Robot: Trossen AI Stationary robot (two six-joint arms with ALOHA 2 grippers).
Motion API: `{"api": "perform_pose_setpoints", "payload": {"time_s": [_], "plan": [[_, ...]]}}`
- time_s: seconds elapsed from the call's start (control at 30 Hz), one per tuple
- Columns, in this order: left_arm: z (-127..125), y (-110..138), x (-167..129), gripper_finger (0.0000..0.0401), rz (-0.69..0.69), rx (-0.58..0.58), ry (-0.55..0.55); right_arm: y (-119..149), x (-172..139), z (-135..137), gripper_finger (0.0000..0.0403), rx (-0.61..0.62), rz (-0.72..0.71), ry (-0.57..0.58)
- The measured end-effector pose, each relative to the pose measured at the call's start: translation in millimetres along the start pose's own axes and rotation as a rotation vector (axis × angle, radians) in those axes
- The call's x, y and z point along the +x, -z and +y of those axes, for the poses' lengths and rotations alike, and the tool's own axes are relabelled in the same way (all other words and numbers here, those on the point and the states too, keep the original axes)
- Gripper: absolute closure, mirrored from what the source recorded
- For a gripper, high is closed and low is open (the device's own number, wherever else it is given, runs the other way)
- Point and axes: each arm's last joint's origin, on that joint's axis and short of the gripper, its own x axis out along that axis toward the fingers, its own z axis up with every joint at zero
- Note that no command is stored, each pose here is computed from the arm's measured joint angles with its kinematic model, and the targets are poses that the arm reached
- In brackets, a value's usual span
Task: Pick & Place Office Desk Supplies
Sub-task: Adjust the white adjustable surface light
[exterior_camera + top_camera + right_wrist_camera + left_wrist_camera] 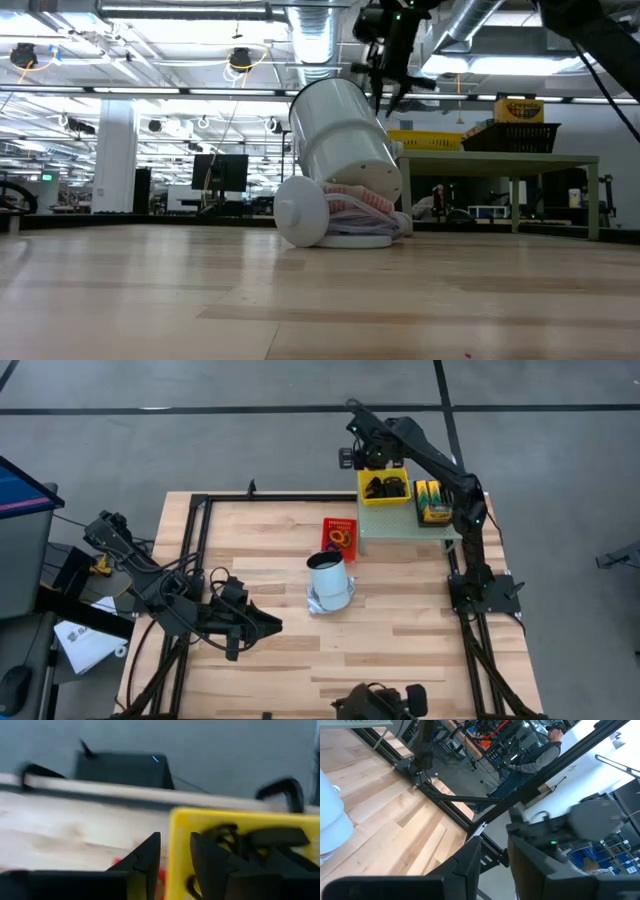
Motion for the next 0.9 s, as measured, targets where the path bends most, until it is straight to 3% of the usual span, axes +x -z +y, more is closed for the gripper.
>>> {"api": "perform_pose_setpoints", "payload": {"time_s": [0.23, 0.33, 0.47, 0.67, 0.9], "plan": [[4, 3, 0, 0.0307, 0.023, 0.055, -0.032, 9, -61, 17, 0.03, -0.145, -0.151, -0.268], [9, 6, 0, 0.0307, 0.051, 0.09, -0.073, 29, -96, 19, 0.03, -0.289, -0.173, -0.33], [16, 9, -1, 0.0307, 0.087, 0.087, -0.132, 70, -135, 17, 0.03, -0.42, -0.102, -0.343], [24, 1, 6, 0.0307, 0.059, 0.073, -0.186, 133, -199, 7, 0.03, -0.453, -0.153, -0.358], [61, -37, 29, 0.0338, -0.059, 0.017, -0.379, 196, -256, -14, 0.03, -0.313, -0.292, -0.399]]}}
